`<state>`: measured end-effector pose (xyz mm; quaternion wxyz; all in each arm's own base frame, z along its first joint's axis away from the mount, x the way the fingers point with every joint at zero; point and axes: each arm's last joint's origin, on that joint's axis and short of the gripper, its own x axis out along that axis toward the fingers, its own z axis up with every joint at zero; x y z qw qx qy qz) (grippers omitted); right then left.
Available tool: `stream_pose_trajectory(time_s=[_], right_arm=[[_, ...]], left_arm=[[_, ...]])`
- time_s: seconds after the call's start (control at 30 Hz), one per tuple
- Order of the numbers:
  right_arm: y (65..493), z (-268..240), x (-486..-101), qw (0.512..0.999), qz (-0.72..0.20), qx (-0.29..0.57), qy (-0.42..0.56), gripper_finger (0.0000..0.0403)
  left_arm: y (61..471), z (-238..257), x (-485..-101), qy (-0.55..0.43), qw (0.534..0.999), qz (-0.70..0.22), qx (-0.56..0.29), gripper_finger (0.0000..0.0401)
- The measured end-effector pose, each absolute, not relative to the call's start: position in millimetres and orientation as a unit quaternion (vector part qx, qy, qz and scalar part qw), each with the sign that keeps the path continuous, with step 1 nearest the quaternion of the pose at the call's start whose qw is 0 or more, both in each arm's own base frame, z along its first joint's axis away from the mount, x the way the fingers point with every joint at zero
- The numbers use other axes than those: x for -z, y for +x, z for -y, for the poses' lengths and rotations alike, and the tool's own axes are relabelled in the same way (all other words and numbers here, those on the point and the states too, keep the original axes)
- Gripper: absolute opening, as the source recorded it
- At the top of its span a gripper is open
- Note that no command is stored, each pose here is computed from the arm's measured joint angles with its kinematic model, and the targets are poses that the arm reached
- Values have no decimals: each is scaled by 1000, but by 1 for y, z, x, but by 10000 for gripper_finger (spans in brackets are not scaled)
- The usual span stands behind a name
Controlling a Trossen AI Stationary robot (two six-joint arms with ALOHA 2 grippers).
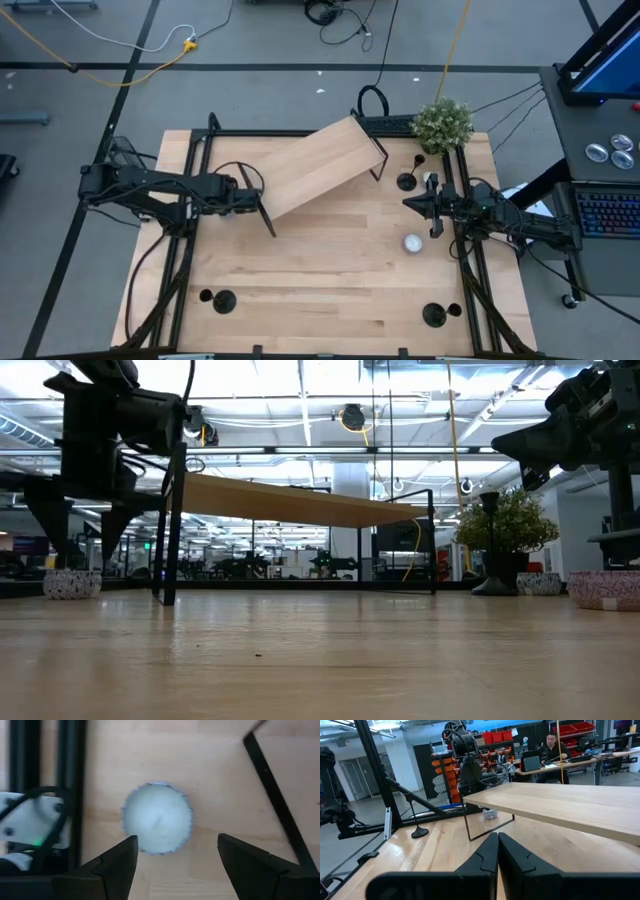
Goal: Pick & Place candle stick holders
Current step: Put the red scented candle on the shelf
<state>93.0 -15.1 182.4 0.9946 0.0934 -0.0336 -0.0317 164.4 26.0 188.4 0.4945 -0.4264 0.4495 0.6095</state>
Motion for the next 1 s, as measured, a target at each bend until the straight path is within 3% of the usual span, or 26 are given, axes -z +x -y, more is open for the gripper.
stream_pose_trajectory(time_s=[0.1, 0.3, 0.6, 0.77, 1.0], right_arm=[[93, 15, -182, 995, 34, 32, 93, 4], [93, 15, -182, 995, 34, 32, 93, 4], [93, 15, -182, 995, 34, 32, 93, 4], [93, 15, -182, 995, 34, 32, 93, 4], [93, 15, -182, 995, 34, 32, 94, 4]], left_arm=[[157, -26, -205, -432, 511, -429, -607, 278], [137, -21, -225, -411, 553, -478, -544, 278], [155, -9, -216, -350, 618, -562, -424, 278], [163, -4, -203, -275, 605, -626, -408, 278], [169, 6, -195, -204, 619, -643, -401, 278]])
